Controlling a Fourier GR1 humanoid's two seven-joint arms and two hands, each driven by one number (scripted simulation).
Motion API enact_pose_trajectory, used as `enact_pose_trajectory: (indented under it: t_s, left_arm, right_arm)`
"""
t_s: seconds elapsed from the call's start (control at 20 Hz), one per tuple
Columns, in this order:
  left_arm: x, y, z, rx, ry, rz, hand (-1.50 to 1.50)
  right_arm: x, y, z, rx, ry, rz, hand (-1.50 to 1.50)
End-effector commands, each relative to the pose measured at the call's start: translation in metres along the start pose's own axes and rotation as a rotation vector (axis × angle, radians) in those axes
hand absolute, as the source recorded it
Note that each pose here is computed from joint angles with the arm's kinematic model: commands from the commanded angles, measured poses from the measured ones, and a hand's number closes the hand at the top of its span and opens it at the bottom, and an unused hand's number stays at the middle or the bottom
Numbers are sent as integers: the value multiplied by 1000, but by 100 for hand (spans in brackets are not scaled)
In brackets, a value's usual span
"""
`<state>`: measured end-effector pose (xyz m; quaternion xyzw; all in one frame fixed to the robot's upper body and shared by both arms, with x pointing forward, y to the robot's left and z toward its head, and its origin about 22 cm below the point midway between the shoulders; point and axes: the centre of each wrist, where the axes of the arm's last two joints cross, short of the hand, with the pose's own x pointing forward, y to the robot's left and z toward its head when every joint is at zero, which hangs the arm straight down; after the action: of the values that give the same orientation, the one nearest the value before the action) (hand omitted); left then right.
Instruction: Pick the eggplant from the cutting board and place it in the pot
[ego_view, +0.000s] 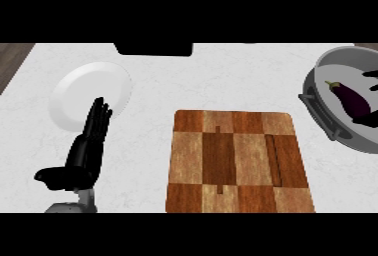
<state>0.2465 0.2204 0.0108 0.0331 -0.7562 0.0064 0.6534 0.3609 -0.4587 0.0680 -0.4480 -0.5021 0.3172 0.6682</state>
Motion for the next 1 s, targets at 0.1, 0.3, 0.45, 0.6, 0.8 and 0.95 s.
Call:
enact_pose_trajectory:
  t_s: [0.1, 0.3, 0.45, 0.6, 0.8, 0.95]
  left_arm:
    - [-4, 3, 5, 3, 15, -4, 0]
    - [-6, -4, 5, 23, 0, -2, 0]
    - [-7, -6, 1, 3, -7, 1, 0]
    - [5, 11, -8, 12, -1, -9, 0]
    - [-5, -8, 2, -21, -2, -6, 0]
    - [-1, -9, -6, 12, -20, -20, 0]
  right_arm:
    - [8, -8, -6, -167, -155, -415, -150]
    - [-14, -24, 0, -279, -152, -646, -150]
    - [-20, -32, 1, -281, -111, -770, -150]
    - [-46, -53, 14, -321, -75, -785, -150]
    - [-70, -49, 28, -392, -87, -807, -150]
    - [-92, -59, 43, -421, -104, -817, -150]
